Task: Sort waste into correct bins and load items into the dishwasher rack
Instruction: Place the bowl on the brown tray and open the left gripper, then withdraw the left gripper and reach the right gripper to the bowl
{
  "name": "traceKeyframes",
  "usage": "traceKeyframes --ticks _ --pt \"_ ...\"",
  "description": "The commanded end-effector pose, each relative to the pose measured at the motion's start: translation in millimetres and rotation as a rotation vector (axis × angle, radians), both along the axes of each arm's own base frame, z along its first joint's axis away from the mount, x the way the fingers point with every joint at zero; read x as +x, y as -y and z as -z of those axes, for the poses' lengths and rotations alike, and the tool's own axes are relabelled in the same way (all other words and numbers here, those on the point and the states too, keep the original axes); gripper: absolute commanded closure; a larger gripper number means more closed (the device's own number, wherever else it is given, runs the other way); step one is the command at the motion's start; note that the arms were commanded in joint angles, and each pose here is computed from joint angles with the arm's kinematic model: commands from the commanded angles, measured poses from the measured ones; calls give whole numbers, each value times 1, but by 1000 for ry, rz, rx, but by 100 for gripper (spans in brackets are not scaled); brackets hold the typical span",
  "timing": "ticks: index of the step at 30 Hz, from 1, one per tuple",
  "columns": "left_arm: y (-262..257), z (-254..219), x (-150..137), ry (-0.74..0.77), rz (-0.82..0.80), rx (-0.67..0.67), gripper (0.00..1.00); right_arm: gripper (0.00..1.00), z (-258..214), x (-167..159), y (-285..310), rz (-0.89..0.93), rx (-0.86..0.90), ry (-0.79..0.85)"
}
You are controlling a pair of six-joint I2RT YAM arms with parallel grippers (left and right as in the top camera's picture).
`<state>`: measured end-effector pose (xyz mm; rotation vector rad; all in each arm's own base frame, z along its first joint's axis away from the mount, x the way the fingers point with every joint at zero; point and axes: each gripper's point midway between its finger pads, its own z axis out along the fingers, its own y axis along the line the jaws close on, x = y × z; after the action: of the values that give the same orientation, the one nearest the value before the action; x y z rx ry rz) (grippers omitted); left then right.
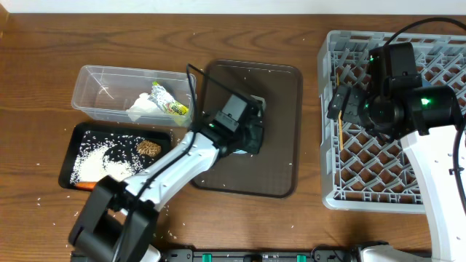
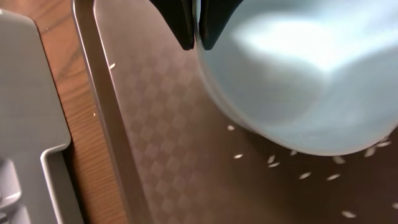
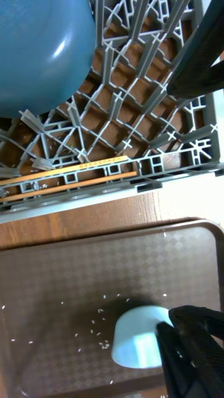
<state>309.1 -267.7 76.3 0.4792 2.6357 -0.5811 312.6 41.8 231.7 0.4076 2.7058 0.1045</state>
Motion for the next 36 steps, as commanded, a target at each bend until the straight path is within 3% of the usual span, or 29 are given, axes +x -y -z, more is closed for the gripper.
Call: traceKeyframes --ticks 1,2,5,6,14,16,19,25,29,30,33,36 --pt "2 -6 8 37 -3 9 89 1 -5 1 4 12 -11 14" --pt "2 -6 8 36 -3 9 86 1 -5 1 4 10 -11 14" --pt "-2 -12 9 39 -15 10 57 1 -4 2 4 8 -11 15" --pt "-6 -15 10 38 -22 11 53 1 -4 2 2 4 -10 18" --pt "-53 -95 15 96 -128 -25 44 5 13 4 -49 -207 79 4" --pt "-76 -118 11 111 -171 -24 40 12 27 5 -67 -250 99 -16" --pt "-129 -141 3 115 -298 20 35 12 59 4 -98 -302 130 -57" --pt "-233 -159 -30 69 -597 66 30 14 122 -1 -137 -337 131 -158" --pt "-286 -164 -50 52 -796 76 25 20 153 8 -155 -348 130 -180" --pt "-298 -165 -53 52 -843 78 22 23 160 11 -159 -340 133 -185" --pt "-322 -165 -60 45 -942 82 2 27 184 16 -170 -301 143 -208" --pt "-334 -162 -65 25 -993 86 2 37 203 16 -170 -251 144 -248"
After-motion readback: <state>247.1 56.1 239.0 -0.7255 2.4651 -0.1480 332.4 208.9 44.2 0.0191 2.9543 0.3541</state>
